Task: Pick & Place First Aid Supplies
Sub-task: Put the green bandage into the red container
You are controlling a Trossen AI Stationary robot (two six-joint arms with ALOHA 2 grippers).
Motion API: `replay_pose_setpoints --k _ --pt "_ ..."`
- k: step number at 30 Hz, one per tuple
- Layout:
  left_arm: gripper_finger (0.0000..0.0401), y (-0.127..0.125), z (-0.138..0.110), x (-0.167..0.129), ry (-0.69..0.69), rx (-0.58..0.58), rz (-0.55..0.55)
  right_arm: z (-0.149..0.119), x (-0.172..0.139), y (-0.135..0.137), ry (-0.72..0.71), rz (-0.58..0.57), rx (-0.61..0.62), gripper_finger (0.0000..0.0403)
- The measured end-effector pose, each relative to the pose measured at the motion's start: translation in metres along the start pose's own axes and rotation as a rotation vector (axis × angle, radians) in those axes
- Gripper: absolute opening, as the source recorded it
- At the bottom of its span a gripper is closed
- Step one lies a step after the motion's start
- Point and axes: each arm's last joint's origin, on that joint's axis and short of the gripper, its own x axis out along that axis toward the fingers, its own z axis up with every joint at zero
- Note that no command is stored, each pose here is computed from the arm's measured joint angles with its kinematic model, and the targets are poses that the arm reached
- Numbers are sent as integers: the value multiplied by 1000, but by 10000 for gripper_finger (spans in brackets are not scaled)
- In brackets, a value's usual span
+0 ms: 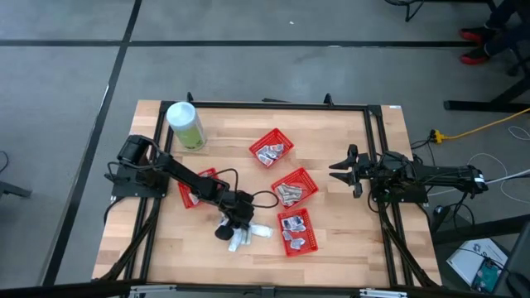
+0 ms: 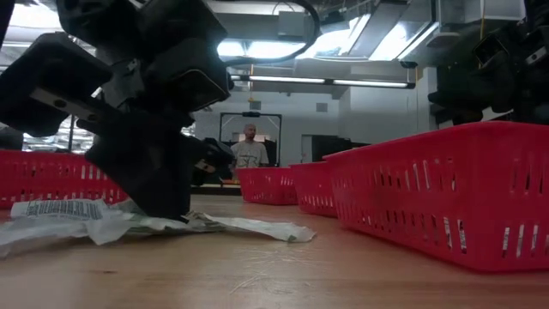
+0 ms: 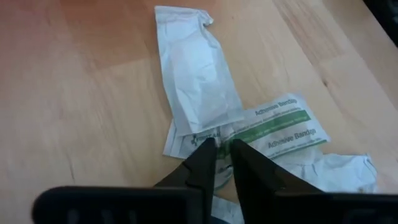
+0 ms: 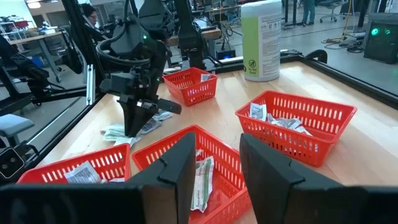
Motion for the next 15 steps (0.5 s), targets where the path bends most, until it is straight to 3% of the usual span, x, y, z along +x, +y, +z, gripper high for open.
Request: replay_pose_setpoints --k 5,10,15 --pt "6 0 -1 0 6 0 6 0 0 0 0 0 0 126" --pt "2 -1 1 -6 -2 13 27 0 0 0 -1 0 0 126" --pt "2 -3 8 -24 -20 51 124 0 0 0 -1 0 0 126"
